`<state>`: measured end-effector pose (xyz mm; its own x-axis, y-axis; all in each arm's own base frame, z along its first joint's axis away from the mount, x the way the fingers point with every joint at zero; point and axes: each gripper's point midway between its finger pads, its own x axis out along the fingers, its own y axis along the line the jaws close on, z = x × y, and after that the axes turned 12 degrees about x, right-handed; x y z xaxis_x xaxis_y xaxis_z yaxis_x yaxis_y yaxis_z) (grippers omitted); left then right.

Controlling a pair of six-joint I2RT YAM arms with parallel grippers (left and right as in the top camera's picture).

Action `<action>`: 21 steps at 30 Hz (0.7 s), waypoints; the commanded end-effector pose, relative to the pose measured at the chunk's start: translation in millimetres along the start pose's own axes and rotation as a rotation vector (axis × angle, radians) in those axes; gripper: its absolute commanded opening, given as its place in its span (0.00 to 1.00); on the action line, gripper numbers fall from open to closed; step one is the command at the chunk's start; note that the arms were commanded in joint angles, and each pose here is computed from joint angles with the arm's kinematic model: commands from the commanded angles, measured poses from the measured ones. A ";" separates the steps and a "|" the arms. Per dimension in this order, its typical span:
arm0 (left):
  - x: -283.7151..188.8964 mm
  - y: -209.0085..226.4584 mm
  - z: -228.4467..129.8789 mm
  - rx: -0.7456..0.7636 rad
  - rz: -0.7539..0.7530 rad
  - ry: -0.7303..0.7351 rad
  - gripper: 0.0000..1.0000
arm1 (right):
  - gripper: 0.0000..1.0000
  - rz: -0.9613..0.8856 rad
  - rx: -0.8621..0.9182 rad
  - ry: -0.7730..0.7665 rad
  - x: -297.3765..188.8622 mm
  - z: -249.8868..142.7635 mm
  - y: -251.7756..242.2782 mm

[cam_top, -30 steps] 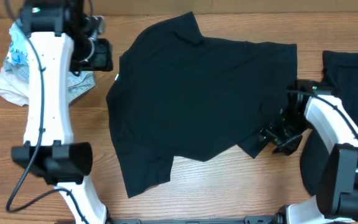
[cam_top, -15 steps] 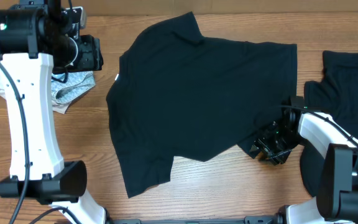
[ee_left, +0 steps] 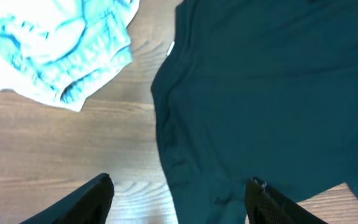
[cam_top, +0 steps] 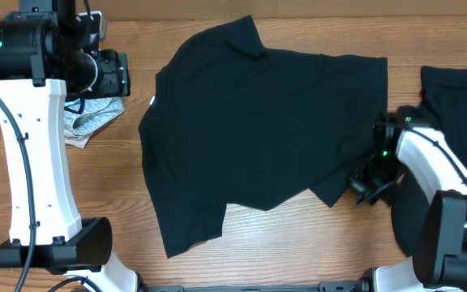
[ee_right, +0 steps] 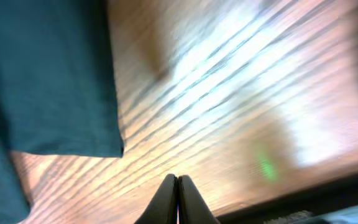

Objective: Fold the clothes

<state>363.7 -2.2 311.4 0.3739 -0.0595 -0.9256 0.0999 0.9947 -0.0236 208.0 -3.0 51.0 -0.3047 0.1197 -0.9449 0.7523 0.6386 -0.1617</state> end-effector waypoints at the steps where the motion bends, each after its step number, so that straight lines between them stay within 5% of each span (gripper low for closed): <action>1: 3.1 6.7 -8.5 -0.051 0.035 0.029 0.72 | 0.04 -0.102 0.057 -0.147 -24.6 24.8 -15.9; 6: 29.7 7.6 -24.7 -0.082 0.020 0.126 0.61 | 0.09 -0.009 -0.018 -0.109 -23.2 20.8 3.6; 10: 71.2 -19.7 -28.3 0.039 -0.136 0.158 0.26 | 0.16 0.242 -0.195 0.007 -19.2 1.8 49.9; 14: 122.1 -39.9 -35.1 0.146 -0.202 0.164 0.05 | 0.16 0.355 -0.244 0.055 -2.7 -7.5 67.0; 17: 156.9 -48.2 -47.3 0.163 -0.219 0.177 0.04 | 0.35 0.343 -0.242 0.079 18.3 -13.9 60.8; 21: 189.4 -51.2 -58.6 0.169 -0.230 0.168 0.10 | 0.39 0.334 -0.243 0.082 38.3 -16.2 54.6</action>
<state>380.6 -53.3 128.4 0.1728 -0.2159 -0.9610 0.2857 0.9447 -0.1608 233.3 40.7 16.2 -0.1216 0.3686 -0.9216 0.6766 0.7101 0.1947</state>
